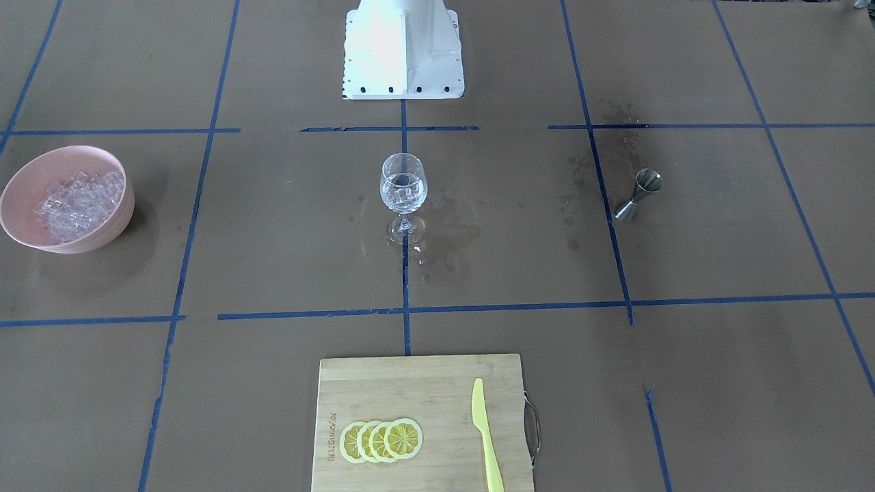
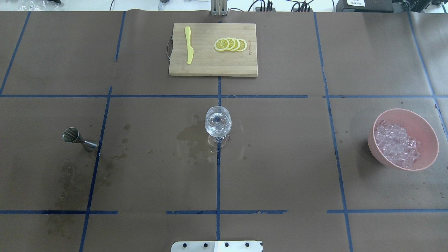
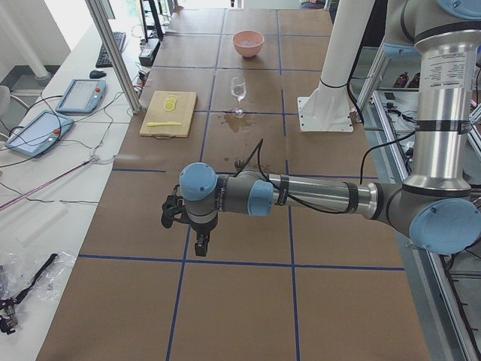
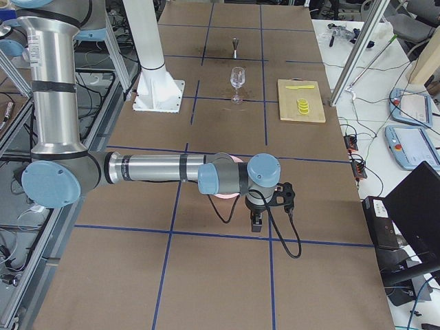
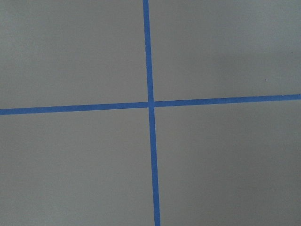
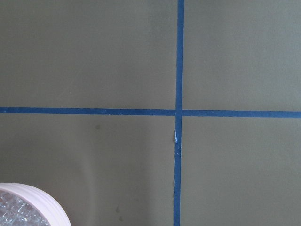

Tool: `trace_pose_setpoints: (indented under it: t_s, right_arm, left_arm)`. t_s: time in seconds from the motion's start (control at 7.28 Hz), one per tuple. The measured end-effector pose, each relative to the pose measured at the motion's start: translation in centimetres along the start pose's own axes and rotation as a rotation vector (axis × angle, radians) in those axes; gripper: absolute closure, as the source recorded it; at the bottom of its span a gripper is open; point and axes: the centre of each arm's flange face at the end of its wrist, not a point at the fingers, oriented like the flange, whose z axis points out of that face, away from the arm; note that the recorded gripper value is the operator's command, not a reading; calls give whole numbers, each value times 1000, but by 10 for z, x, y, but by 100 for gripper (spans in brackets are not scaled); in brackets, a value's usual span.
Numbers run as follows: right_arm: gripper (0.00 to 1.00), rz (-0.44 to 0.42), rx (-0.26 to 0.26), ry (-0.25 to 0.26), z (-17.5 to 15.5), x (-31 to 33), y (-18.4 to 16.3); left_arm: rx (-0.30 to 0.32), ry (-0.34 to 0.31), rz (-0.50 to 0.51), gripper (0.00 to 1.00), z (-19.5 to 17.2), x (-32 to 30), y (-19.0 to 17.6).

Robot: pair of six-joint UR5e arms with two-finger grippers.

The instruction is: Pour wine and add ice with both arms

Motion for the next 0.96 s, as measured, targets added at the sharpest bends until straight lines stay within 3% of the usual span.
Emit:
trace_pose_setpoints:
  t_s: [0.96]
  right_arm:
    - [0, -11, 10, -2, 2, 1, 1]
  left_arm:
    - [0, 0, 1, 0, 0, 0, 0]
